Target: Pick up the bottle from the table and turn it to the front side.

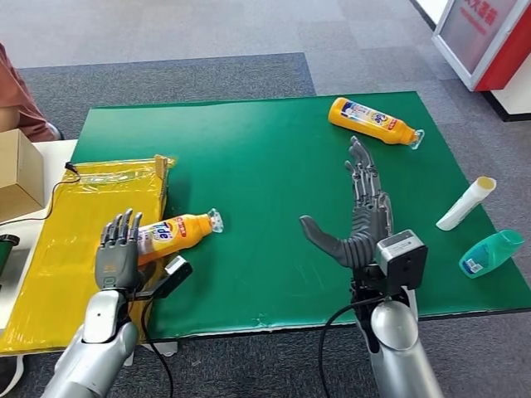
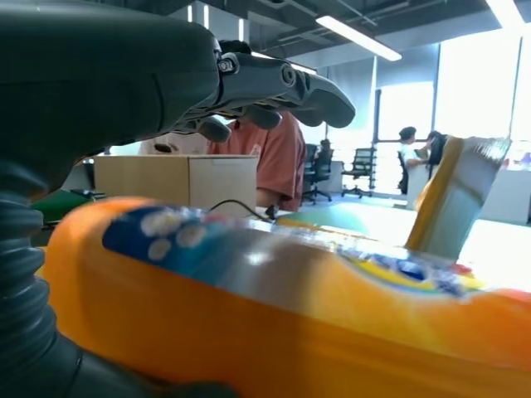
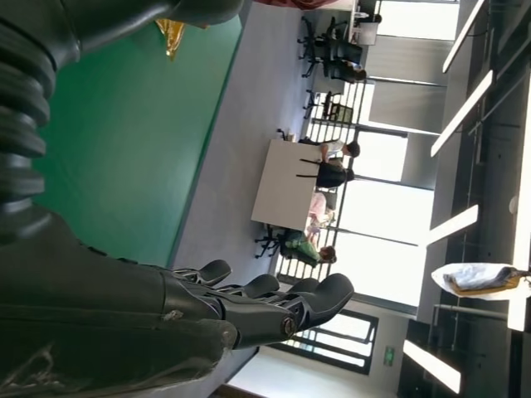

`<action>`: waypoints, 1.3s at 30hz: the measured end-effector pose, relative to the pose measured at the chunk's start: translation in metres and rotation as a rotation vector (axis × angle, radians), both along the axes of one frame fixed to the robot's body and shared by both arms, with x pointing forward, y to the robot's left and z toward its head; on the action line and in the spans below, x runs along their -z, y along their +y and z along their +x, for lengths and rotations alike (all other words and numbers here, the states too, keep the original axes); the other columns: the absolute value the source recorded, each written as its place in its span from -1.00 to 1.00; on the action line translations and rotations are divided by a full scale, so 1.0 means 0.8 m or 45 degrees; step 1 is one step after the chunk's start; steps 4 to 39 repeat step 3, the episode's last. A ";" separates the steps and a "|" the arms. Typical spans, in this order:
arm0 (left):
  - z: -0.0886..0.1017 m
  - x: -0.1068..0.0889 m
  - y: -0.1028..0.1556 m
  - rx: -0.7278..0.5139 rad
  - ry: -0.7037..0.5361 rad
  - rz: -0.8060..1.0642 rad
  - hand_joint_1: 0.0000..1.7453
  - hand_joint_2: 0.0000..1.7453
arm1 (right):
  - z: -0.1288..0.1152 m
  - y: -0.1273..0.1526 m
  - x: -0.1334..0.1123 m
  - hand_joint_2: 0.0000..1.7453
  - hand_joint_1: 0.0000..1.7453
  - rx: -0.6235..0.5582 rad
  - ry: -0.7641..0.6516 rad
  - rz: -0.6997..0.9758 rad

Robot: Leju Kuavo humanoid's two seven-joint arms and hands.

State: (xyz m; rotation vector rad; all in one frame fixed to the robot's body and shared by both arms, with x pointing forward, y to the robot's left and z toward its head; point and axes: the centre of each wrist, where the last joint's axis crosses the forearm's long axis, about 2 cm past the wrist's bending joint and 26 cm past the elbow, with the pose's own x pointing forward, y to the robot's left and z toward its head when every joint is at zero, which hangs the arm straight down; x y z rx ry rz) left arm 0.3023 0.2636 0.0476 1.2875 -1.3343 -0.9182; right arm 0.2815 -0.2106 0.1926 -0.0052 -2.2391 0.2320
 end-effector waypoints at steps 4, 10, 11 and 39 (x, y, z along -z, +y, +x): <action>-0.006 -0.015 -0.011 0.027 -0.063 -0.062 -1.00 1.00 | -0.005 0.000 0.004 1.00 -1.00 0.008 0.014 -0.012; -0.006 -0.015 -0.011 0.027 -0.063 -0.062 -1.00 1.00 | -0.005 0.000 0.004 1.00 -1.00 0.008 0.014 -0.012; -0.006 -0.015 -0.011 0.027 -0.063 -0.062 -1.00 1.00 | -0.005 0.000 0.004 1.00 -1.00 0.008 0.014 -0.012; -0.006 -0.015 -0.011 0.027 -0.063 -0.062 -1.00 1.00 | -0.005 0.000 0.004 1.00 -1.00 0.008 0.014 -0.012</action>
